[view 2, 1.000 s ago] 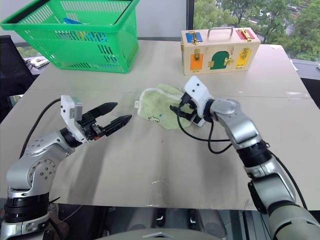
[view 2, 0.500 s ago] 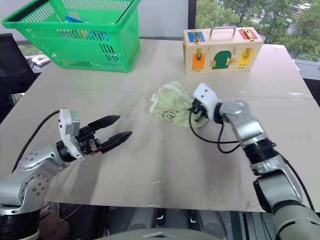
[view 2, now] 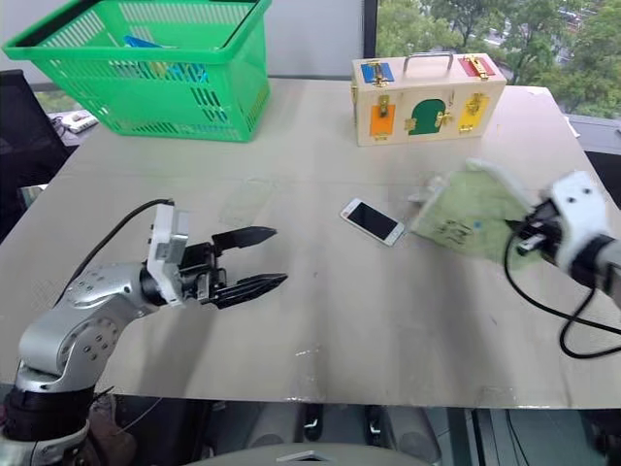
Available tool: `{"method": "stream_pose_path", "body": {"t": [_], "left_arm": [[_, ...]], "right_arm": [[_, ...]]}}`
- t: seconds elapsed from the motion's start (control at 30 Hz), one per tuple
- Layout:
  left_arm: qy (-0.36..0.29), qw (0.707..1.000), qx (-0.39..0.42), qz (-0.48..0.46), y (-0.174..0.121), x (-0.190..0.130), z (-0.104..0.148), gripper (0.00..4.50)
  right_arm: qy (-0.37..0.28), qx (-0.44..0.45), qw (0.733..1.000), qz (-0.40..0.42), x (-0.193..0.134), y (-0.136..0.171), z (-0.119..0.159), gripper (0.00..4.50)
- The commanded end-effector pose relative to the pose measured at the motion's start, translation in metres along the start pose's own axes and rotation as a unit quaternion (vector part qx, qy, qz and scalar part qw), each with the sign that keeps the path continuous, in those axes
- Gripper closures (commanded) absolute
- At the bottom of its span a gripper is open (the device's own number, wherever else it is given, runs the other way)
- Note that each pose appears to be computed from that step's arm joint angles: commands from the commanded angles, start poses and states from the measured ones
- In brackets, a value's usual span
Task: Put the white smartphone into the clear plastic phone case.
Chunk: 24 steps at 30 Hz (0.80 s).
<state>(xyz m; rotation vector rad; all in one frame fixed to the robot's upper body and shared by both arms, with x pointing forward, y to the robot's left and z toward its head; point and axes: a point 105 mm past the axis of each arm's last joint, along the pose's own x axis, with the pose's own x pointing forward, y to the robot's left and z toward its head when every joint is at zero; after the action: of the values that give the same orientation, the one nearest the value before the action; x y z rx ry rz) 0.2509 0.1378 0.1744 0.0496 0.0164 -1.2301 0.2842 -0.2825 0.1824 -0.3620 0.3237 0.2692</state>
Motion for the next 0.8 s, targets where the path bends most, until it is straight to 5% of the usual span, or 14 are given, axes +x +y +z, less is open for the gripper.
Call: {"method": "stream_pose_path", "body": {"t": [0.03, 0.13, 0.23, 0.47, 0.63, 0.8], "left_arm": [[-0.002, 1.000, 0.015, -0.019, 0.000, 0.004, 0.007, 0.00], [-0.001, 1.000, 0.015, -0.021, 0.002, 0.008, 0.005, 0.00], [0.008, 1.000, 0.022, -0.019, 0.005, 0.009, 0.001, 0.00], [0.027, 0.998, 0.016, 0.059, 0.025, -0.007, -0.013, 0.00], [0.045, 0.988, 0.018, 0.149, 0.050, -0.017, -0.021, 0.00], [0.105, 0.951, 0.024, 0.291, 0.098, -0.027, -0.025, 0.00]], "right_arm": [[0.027, -0.021, 0.998, -0.047, -0.021, -0.013, -0.006, 4.43], [0.082, -0.015, 0.996, -0.020, -0.017, 0.001, -0.031, 4.43], [0.134, -0.033, 0.990, 0.040, -0.014, 0.023, -0.056, 3.46], [0.126, -0.034, 0.989, 0.063, -0.042, 0.019, -0.035, 0.07], [-0.068, -0.016, 0.977, 0.201, -0.057, 0.059, 0.026, 0.07], [-0.160, -0.056, 0.940, 0.297, -0.062, 0.108, 0.053, 0.07]]}}
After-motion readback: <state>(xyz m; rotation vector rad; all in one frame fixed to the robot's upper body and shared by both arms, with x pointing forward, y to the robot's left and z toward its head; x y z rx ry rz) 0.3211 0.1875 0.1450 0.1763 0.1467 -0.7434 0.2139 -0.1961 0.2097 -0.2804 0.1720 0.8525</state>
